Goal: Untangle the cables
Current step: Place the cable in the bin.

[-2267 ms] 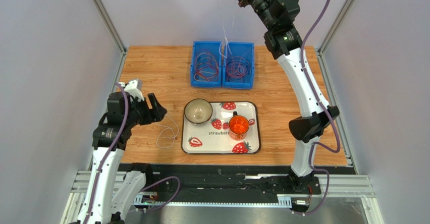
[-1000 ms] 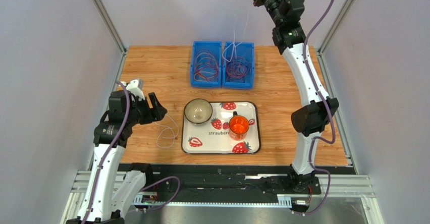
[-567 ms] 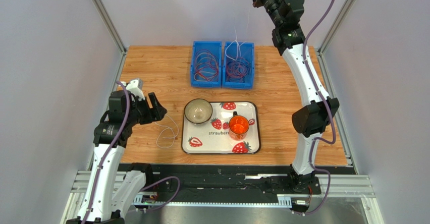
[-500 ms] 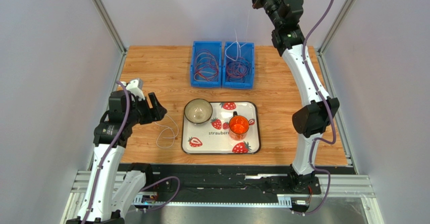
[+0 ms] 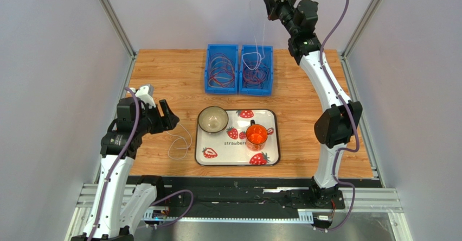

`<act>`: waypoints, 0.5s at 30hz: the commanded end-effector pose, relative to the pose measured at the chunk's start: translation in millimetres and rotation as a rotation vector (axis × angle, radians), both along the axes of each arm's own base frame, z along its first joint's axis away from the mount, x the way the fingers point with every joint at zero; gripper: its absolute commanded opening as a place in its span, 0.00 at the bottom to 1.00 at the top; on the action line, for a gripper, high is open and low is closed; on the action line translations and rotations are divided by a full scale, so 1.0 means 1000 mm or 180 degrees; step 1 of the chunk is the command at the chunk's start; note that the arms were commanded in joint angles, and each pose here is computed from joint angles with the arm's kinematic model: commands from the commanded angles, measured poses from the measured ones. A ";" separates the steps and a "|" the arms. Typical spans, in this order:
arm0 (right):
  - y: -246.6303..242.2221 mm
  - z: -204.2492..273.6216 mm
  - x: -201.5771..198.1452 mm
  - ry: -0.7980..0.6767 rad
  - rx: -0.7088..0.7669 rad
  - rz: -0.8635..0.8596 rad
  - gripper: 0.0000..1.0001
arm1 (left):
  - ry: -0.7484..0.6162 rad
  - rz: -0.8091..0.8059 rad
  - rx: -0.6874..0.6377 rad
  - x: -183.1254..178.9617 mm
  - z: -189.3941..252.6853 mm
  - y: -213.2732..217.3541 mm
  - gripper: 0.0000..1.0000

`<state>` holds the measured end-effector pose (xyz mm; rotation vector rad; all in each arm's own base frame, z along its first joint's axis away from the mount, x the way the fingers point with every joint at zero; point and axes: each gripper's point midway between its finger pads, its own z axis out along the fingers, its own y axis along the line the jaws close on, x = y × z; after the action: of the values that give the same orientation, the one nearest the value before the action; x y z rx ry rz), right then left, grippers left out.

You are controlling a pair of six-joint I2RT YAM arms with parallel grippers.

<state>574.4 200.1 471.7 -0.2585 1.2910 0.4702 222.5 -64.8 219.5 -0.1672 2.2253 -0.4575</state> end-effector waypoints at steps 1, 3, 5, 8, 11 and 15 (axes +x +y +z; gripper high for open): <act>-0.005 0.029 -0.013 -0.0237 0.0116 0.0035 0.00 | -0.0099 -0.0010 0.0012 0.004 0.003 0.000 0.76; -0.005 0.022 -0.010 -0.0194 0.0116 0.0028 0.00 | -0.0103 -0.0010 0.0012 0.004 0.004 0.000 0.76; -0.003 0.011 -0.005 -0.0124 0.0107 0.0035 0.00 | -0.0103 -0.0010 0.0012 0.004 0.004 0.000 0.76; -0.002 -0.005 0.000 -0.0028 0.0152 0.0024 0.00 | -0.0103 -0.0018 0.0006 0.004 0.004 -0.001 0.76; -0.001 -0.028 0.003 0.0111 0.0216 0.0039 0.00 | -0.0109 -0.0016 0.0010 0.004 0.004 0.000 0.76; 0.002 -0.059 0.007 0.0297 0.0265 0.0068 0.00 | -0.0109 -0.0025 0.0007 0.003 0.004 -0.001 0.76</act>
<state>586.4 204.6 406.4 -0.2184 1.3960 0.5228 222.5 -64.9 219.3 -0.1667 2.2257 -0.4577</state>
